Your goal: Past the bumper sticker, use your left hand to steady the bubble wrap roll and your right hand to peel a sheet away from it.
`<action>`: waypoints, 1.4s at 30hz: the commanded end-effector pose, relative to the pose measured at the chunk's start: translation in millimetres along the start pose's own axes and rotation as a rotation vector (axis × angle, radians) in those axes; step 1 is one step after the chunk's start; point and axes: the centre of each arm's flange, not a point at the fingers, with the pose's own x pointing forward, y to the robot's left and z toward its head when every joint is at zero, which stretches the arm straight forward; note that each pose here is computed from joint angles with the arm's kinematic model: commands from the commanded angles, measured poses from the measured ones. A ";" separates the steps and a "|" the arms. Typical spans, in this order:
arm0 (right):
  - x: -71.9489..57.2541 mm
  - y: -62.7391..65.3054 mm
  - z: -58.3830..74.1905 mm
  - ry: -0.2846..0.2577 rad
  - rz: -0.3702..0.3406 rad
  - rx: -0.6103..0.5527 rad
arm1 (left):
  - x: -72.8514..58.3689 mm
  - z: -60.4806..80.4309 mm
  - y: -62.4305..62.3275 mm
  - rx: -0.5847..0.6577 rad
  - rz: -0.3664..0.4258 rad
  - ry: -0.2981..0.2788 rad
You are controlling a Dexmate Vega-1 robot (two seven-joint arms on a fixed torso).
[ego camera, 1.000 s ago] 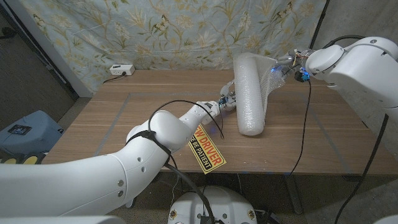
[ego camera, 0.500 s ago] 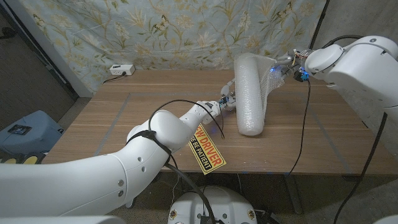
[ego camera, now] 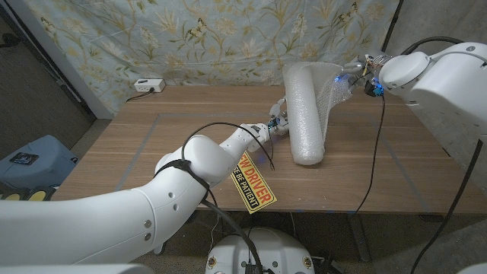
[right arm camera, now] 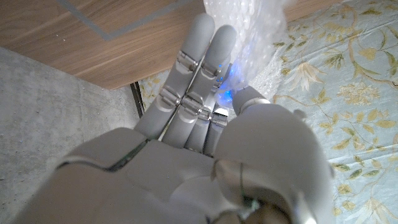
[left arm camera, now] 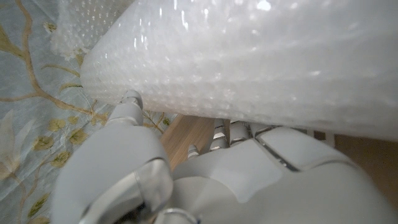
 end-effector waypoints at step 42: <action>-7.6 -31.9 -15.0 0.052 -0.064 -0.011 | -5.3 6.1 11.4 -0.037 -0.005 -0.028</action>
